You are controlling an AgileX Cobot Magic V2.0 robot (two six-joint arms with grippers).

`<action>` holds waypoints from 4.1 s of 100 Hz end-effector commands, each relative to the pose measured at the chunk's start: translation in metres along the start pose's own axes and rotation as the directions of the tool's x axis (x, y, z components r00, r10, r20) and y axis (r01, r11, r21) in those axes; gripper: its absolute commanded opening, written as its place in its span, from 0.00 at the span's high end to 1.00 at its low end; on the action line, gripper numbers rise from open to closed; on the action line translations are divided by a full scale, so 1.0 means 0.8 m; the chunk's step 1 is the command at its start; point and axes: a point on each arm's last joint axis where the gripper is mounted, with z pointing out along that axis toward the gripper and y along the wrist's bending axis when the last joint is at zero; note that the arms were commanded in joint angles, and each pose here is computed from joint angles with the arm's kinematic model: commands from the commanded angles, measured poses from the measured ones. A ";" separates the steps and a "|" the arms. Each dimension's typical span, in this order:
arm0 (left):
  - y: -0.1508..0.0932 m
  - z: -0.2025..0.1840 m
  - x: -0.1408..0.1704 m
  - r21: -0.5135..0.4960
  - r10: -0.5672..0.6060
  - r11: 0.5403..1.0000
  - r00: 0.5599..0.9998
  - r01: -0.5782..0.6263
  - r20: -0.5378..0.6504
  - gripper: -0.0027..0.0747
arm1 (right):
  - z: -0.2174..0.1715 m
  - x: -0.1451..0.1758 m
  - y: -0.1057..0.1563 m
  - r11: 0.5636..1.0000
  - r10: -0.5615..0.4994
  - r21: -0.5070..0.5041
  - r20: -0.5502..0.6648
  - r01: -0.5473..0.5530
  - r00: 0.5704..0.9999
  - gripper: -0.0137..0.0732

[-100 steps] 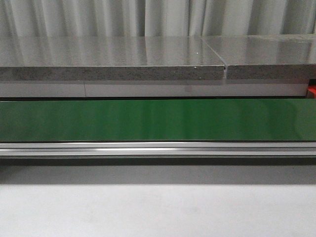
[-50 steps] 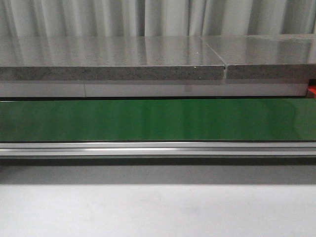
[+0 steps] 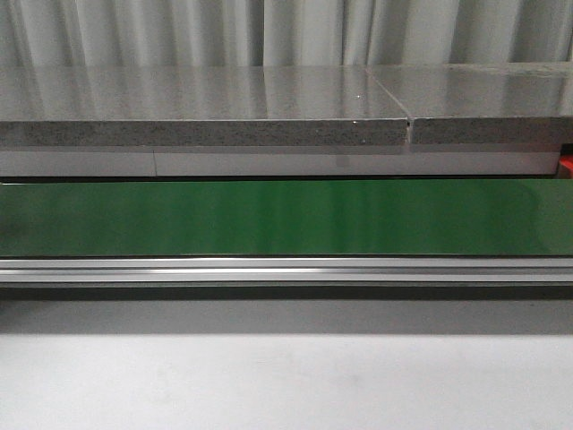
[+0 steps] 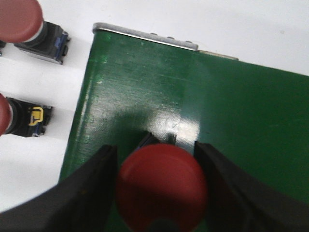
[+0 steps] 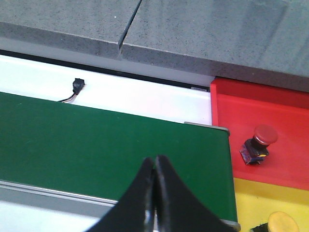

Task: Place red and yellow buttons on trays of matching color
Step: 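Lower the red button onto the green conveyor and open the left gripper, then move the left gripper to a yellow button and grasp it, then place the yellow button onto the conveyor and open the left gripper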

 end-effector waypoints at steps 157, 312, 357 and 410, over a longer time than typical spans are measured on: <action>0.181 -0.087 0.024 -0.167 -0.380 0.876 0.860 0.453 0.339 0.11 | -0.004 -0.016 -0.002 1.000 -0.013 0.018 0.088 0.012 0.996 0.92; 0.223 0.044 0.021 -0.164 -0.482 0.834 0.841 0.526 0.248 0.35 | -0.004 -0.016 -0.002 1.000 -0.013 0.018 0.088 0.012 0.996 0.92; 0.213 0.015 0.021 -0.145 -0.494 0.832 0.835 0.535 0.244 0.95 | -0.004 -0.016 -0.002 1.000 -0.013 0.018 0.088 0.012 0.996 0.92; 0.098 -0.131 -0.021 -0.023 -0.220 0.967 0.878 0.254 0.426 0.99 | -0.004 -0.016 -0.002 1.000 -0.013 0.018 0.088 0.012 0.996 0.92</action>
